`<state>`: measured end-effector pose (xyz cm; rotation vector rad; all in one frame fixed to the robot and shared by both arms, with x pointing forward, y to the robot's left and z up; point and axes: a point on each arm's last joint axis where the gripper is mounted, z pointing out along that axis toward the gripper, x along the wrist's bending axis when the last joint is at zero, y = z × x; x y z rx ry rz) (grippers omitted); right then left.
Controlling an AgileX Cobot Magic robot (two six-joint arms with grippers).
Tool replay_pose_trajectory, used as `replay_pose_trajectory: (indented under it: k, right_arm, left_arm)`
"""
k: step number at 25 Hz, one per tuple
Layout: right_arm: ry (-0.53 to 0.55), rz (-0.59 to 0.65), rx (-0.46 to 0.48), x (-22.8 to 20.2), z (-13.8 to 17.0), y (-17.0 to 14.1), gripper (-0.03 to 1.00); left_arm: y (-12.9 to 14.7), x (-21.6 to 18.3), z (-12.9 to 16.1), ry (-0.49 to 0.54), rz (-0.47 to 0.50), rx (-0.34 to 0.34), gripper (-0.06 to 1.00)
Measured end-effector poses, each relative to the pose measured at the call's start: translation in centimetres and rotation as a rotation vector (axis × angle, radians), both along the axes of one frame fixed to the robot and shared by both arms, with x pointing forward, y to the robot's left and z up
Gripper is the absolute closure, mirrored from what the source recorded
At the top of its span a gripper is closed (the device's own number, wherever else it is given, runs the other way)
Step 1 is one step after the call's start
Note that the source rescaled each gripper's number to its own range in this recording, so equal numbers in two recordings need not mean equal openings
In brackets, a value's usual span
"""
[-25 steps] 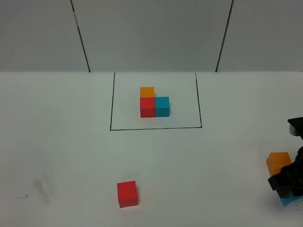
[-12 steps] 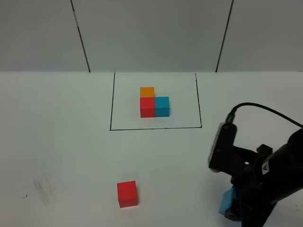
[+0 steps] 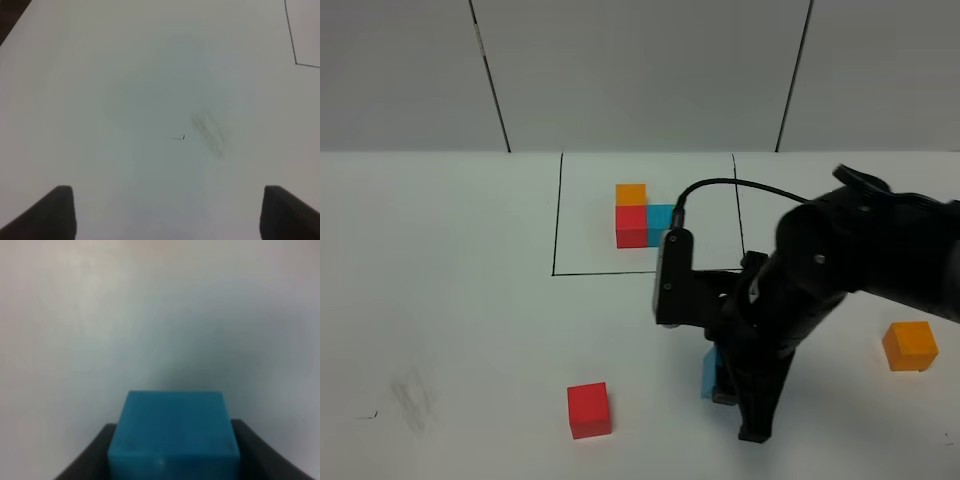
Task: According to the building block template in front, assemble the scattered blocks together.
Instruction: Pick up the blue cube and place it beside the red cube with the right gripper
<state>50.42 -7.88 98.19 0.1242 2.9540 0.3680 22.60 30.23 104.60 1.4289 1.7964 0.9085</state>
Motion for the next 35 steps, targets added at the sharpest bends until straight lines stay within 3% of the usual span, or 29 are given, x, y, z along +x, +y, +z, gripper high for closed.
replay_pose_trajectory:
  k: [5, 10, 17, 23, 35]
  right_arm:
    - [0.026, 0.109, -0.109, 1.6, -2.5, 3.7, 0.95]
    - [0.063, 0.131, -0.213, 2.5, -3.8, 5.4, 0.95]
    - [0.080, 0.113, -0.210, 3.1, -3.3, 6.3, 0.95]
    - [0.117, 0.146, -0.219, 2.3, -5.3, 7.9, 0.95]
    - [0.087, 0.159, -0.193, 2.7, -7.2, 9.7, 0.95]
  left_arm:
    - [0.0, 0.0, 0.0, 0.000, 0.000, 0.000, -0.05]
    - [0.0, 0.0, 0.0, 0.000, 0.000, 0.000, -0.05]
    - [0.0, 0.0, 0.0, 0.000, 0.000, 0.000, -0.05]
    - [0.0, 0.0, 0.0, 0.000, 0.000, 0.000, -0.05]
    - [0.0, 0.0, 0.0, 0.000, 0.000, 0.000, -0.05]
